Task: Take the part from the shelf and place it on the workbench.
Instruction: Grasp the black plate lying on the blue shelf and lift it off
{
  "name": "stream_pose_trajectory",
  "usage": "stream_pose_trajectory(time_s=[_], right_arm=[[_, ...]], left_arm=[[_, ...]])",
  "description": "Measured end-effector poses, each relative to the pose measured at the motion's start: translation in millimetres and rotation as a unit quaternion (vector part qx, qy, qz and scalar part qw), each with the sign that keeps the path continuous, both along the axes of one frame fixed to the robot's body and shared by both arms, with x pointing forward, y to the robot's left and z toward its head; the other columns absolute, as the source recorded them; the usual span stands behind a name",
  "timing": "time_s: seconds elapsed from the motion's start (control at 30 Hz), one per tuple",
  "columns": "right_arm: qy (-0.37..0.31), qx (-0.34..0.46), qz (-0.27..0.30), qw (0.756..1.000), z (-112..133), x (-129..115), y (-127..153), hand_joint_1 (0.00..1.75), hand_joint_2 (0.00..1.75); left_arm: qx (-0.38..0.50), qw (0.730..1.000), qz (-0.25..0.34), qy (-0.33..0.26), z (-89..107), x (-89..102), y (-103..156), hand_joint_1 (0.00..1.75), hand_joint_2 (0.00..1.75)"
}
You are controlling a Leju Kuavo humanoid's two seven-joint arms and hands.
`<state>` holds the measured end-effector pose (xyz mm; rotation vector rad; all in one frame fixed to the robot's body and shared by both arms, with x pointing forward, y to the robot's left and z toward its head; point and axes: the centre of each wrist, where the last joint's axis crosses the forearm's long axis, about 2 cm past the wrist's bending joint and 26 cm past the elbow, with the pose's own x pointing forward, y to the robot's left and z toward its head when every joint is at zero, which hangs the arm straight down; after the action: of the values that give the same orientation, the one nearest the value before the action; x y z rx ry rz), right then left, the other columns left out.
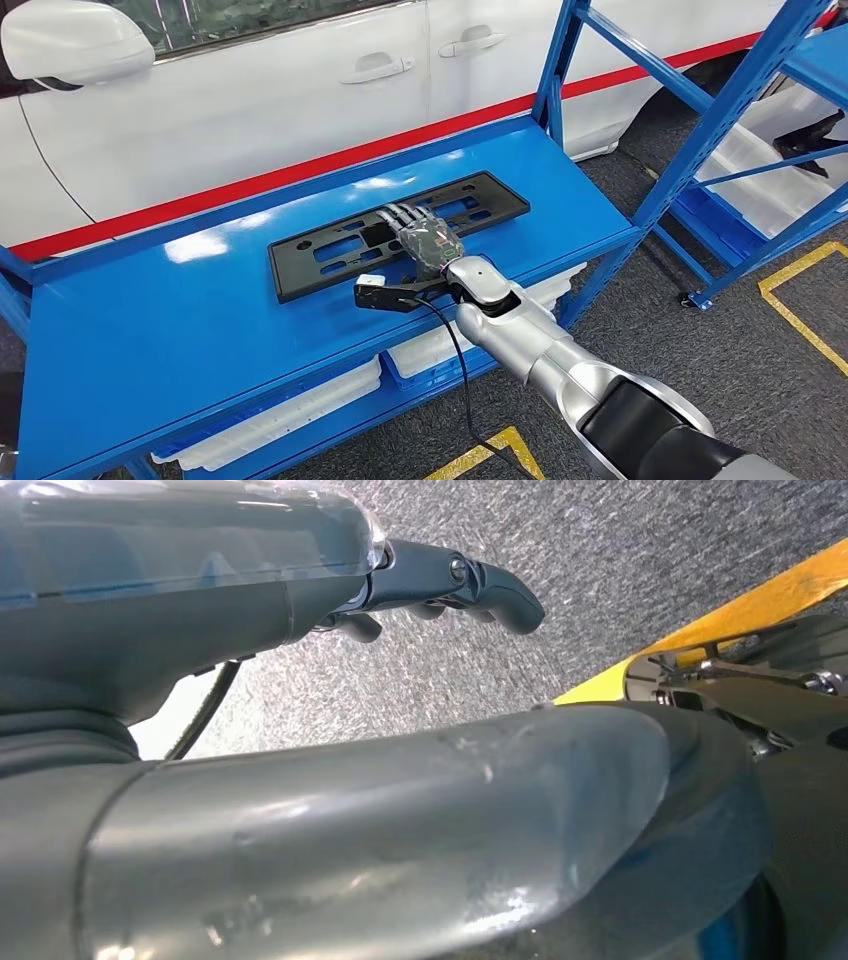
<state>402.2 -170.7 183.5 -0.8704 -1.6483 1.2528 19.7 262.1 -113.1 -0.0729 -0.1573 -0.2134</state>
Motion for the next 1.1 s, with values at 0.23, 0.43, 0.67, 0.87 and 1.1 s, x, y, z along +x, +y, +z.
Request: stream_pose_trajectory(time_s=[0.23,0.43,0.67,0.87,1.1], right_arm=[[-0.001,-0.014,0.0,1.0,-2.2,2.0,14.3,0.0,1.75],[-0.002,-0.031,0.002,1.0,-3.9,2.5,22.9,0.0,1.75],[0.003,-0.05,-0.01,0.999,-11.4,3.3,22.8,1.05,1.75],[0.008,-0.059,-0.019,0.998,-19.8,3.3,18.3,1.5,0.44],[0.006,-0.065,-0.023,0.998,-21.9,4.6,15.7,1.56,0.0]], left_arm=[[-0.003,1.0,-0.003,-0.001,0.0,-0.1,-0.1,0.0,0.0],[-0.005,1.0,-0.002,-0.005,0.0,-0.1,-0.2,0.0,0.0],[-0.006,1.0,0.001,-0.006,0.0,-0.6,-0.2,0.0,0.0],[-0.006,1.0,0.002,-0.003,-0.1,-1.4,-0.2,0.0,0.0],[-0.007,1.0,0.005,-0.003,-0.1,-2.0,-0.2,0.0,0.0]])
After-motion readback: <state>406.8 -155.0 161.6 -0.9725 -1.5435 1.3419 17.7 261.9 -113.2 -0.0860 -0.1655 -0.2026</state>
